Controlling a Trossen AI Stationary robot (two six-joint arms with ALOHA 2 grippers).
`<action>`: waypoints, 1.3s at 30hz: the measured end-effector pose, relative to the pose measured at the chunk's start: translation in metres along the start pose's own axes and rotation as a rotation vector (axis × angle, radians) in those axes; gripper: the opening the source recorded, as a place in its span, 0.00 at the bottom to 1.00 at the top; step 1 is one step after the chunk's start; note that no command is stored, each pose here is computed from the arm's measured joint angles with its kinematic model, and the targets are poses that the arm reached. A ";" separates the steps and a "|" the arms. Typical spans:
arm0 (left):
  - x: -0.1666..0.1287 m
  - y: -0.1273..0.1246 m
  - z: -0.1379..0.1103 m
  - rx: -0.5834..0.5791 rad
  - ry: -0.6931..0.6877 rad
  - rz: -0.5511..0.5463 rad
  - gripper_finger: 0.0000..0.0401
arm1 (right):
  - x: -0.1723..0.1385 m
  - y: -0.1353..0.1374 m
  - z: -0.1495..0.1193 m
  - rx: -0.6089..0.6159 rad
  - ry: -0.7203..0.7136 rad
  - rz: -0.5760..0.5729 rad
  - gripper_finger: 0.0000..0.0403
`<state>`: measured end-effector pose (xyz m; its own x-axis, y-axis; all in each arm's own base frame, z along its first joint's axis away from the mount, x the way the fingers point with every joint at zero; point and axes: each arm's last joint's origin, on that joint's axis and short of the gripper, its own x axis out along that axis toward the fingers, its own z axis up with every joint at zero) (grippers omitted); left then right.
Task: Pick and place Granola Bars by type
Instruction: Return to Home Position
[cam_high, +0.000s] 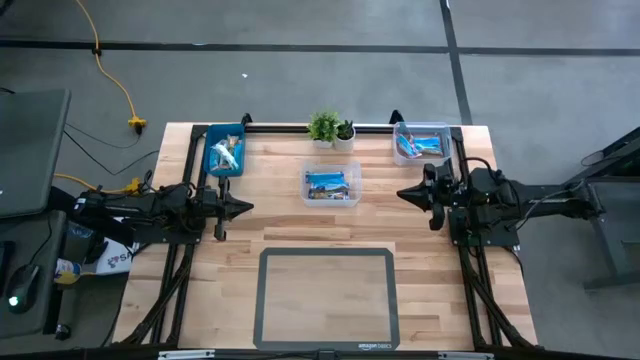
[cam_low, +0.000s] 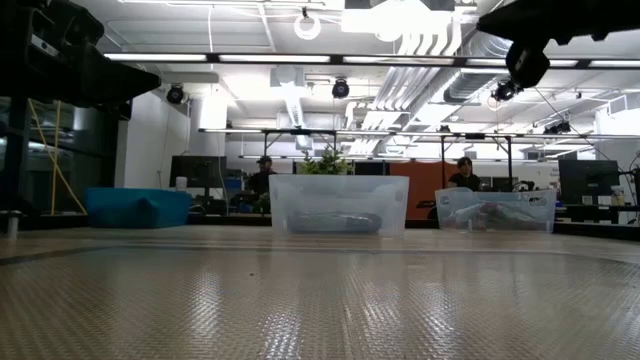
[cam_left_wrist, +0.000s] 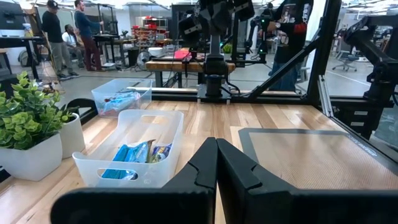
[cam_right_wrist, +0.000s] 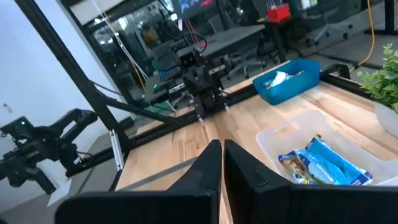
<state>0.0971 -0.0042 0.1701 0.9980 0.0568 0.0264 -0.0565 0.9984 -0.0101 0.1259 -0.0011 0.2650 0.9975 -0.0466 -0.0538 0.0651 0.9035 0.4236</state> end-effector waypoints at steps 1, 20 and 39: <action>0.000 0.000 0.000 0.000 0.000 -0.001 0.00 | -0.001 -0.001 -0.002 0.000 -0.008 0.003 0.00; 0.000 0.000 0.000 0.000 0.001 0.000 0.00 | -0.015 -0.017 -0.041 -0.025 -0.204 0.193 0.00; 0.000 0.000 0.000 0.000 0.000 0.000 0.00 | -0.024 -0.019 -0.053 -0.064 -0.241 0.367 0.00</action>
<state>0.0971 -0.0042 0.1701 0.9981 0.0565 0.0263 -0.0562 0.9984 -0.0101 0.0990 0.0057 0.2110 0.9329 0.1908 0.3054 -0.2887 0.9032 0.3177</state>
